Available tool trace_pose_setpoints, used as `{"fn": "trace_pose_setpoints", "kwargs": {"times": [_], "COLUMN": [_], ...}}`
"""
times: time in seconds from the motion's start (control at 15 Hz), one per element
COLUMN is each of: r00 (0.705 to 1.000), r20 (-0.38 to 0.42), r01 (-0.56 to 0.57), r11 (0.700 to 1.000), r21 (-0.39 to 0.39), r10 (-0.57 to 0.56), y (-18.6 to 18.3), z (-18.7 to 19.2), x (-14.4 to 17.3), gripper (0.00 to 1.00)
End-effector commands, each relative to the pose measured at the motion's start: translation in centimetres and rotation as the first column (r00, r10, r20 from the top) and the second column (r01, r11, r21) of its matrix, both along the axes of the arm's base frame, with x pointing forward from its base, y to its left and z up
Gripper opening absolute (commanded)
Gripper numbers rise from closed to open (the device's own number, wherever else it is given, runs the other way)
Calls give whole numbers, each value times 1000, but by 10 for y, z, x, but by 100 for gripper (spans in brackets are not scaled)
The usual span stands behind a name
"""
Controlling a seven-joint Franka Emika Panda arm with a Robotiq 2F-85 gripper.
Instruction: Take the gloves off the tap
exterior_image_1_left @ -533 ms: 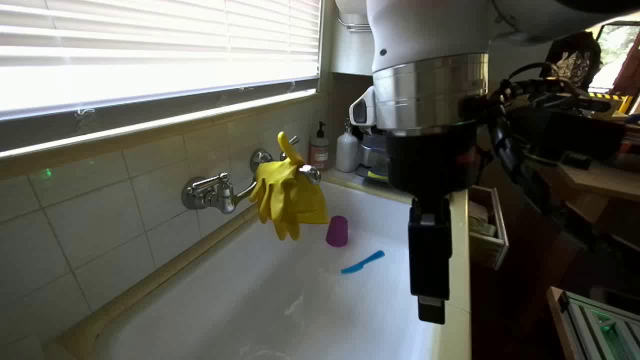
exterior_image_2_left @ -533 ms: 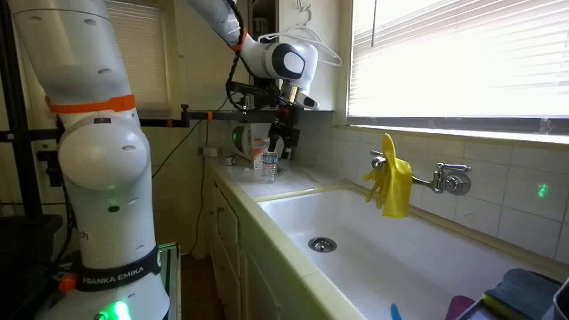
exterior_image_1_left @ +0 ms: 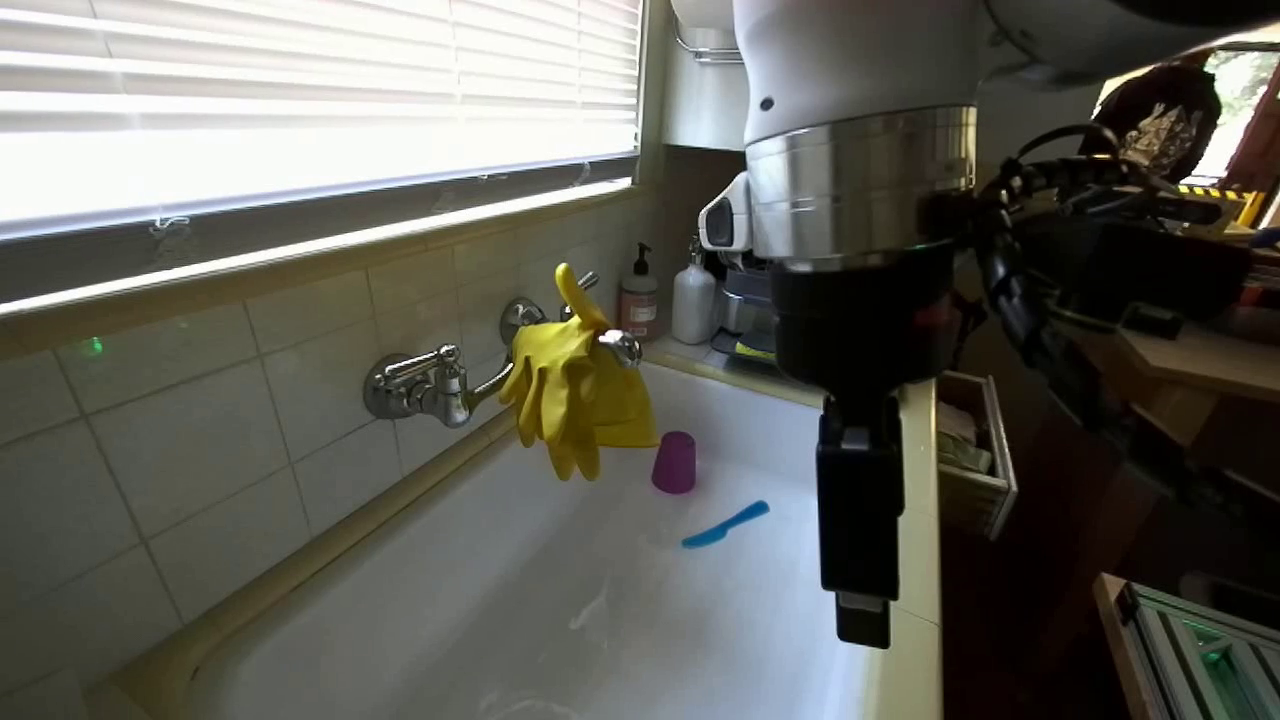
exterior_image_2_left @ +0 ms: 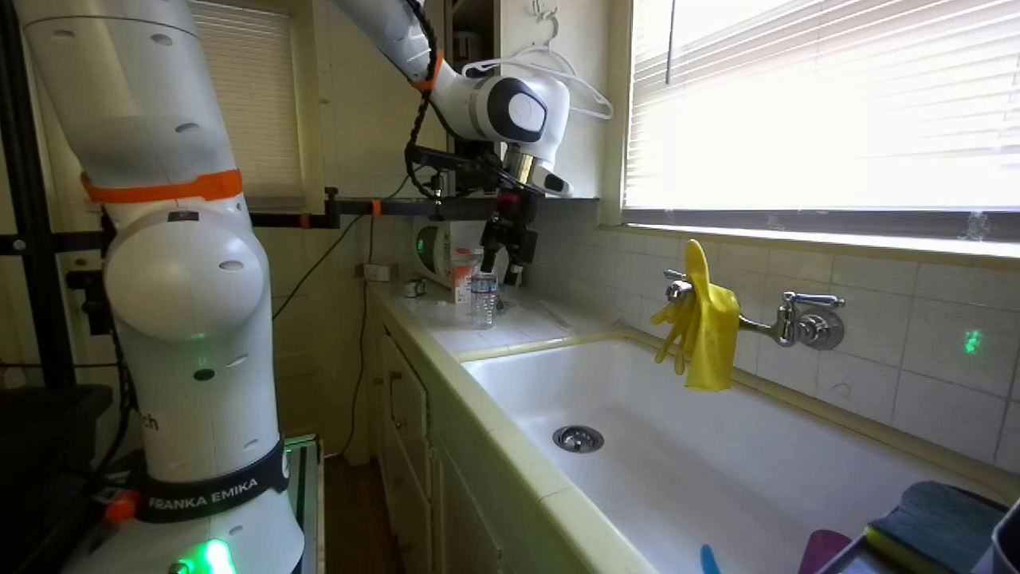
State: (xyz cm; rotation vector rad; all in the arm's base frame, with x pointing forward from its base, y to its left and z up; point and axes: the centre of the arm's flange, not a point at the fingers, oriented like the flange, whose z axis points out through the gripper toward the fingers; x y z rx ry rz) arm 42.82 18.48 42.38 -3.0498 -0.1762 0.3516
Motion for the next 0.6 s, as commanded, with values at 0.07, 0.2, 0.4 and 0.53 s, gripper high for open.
{"fn": "trace_pose_setpoints", "kwargs": {"times": [0.07, 0.2, 0.4, 0.53], "r00": [995, 974, 924, 879], "r20": [19, 35, 47, 46], "r01": [103, 226, 381, 475], "r11": [995, 974, 925, 880], "r21": [-15, -16, 0, 17], "r10": [-103, -225, -380, -475], "y": [-11, -33, -66, -92], "z": [1, 2, -1, -3], "x": [7, 16, 26, 33], "gripper": [100, 100, 100, 100]}}
